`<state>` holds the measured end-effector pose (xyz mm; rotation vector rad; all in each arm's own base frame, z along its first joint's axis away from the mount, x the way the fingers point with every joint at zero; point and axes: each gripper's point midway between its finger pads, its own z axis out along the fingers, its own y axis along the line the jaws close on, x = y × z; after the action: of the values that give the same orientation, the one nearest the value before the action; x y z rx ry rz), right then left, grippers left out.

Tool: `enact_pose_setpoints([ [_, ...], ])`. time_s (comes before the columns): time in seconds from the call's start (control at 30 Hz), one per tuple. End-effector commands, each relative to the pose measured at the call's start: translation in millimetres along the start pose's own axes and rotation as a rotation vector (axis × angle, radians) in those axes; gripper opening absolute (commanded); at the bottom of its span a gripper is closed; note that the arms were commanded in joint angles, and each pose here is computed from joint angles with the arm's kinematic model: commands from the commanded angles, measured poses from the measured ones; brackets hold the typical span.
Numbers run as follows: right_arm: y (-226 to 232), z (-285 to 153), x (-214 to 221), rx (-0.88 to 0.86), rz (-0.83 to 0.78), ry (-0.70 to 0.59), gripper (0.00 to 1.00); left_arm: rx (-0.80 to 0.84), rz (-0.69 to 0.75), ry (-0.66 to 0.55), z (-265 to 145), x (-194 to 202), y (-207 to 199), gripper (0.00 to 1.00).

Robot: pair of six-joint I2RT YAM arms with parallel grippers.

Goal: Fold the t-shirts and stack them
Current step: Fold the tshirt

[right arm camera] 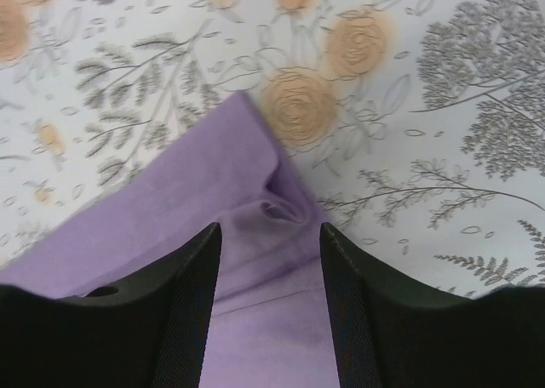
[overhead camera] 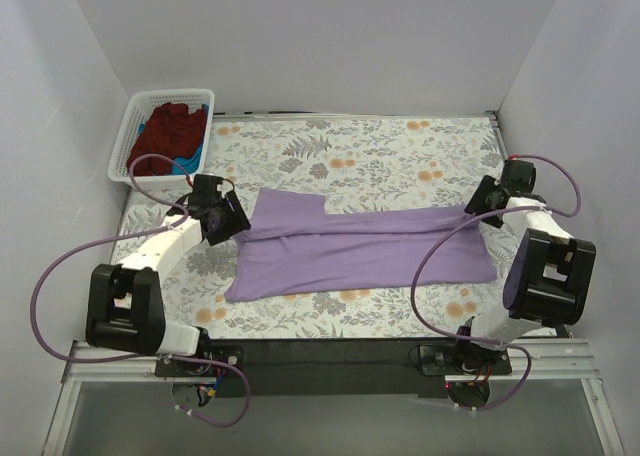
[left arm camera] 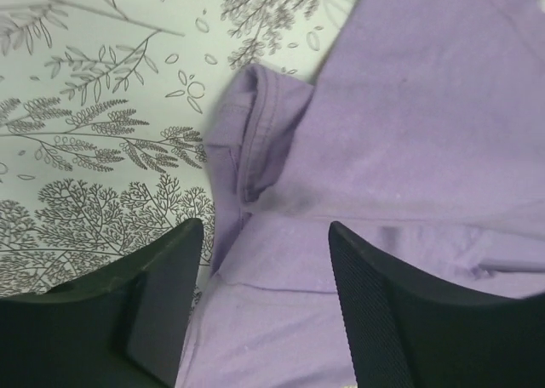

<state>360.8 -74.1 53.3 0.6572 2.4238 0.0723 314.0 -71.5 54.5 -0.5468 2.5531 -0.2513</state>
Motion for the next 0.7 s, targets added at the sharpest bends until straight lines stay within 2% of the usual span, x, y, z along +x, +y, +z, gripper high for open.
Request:
enact_pose_setpoints([
  [0.0, 49.9, -32.2, -22.0, -0.165, -0.092, -0.081, 0.57, 0.052, -0.001, -0.086, -29.2, -16.4, -8.6, 0.61],
  [0.1, 104.8, -46.2, -22.3, -0.312, -0.251, -0.098, 0.57, 0.088, 0.005, -0.146, -49.4, -23.0, -12.3, 0.74],
  [0.17, 155.6, -54.6, -8.4, -0.435, -0.361, -0.08, 0.57, 0.114, 0.009, -0.184, -61.9, -24.5, -13.2, 0.76],
  [0.23, 198.3, -54.4, 17.0, -0.539, -0.47, -0.041, 0.57, 0.116, 0.011, -0.198, -64.3, -19.0, -8.8, 0.76],
  [0.3, 231.5, -58.1, 24.9, -0.622, -0.554, -0.032, 0.56, 0.128, 0.009, -0.25, -73.3, -22.1, -7.0, 0.76],
  [0.33, 248.5, -50.4, 46.0, -0.652, -0.625, 0.008, 0.56, 0.131, 0.007, -0.259, -74.6, -20.3, -5.0, 0.76],
  [0.4, 276.2, -52.3, 50.7, -0.704, -0.689, 0.004, 0.56, 0.136, 0.018, -0.272, -75.9, -14.9, -1.1, 0.76],
  [0.43, 289.7, -44.2, 72.7, -0.725, -0.749, 0.041, 0.56, 0.125, 0.014, -0.283, -75.8, -14.7, 2.1, 0.76],
  [0.5, 314.5, -44.4, 78.9, -0.761, -0.794, 0.041, 0.56, 0.117, 0.013, -0.299, -74.6, -11.4, 7.6, 0.76],
  [0.53, 325.8, -35.6, 98.8, -0.771, -0.821, 0.083, 0.56, 0.116, 0.004, -0.305, -74.4, -11.4, 8.5, 0.76],
  [0.63, 355.9, -34.2, 117.4, -0.807, -0.869, 0.097, 0.56, 0.124, -0.006, -0.307, -70.2, -6.8, 10.0, 0.76],
  [0.67, 357.1, -21.8, 130.8, -0.799, -0.88, 0.132, 0.56, 0.127, -0.004, -0.306, -69.3, -5.9, 10.0, 0.76],
])
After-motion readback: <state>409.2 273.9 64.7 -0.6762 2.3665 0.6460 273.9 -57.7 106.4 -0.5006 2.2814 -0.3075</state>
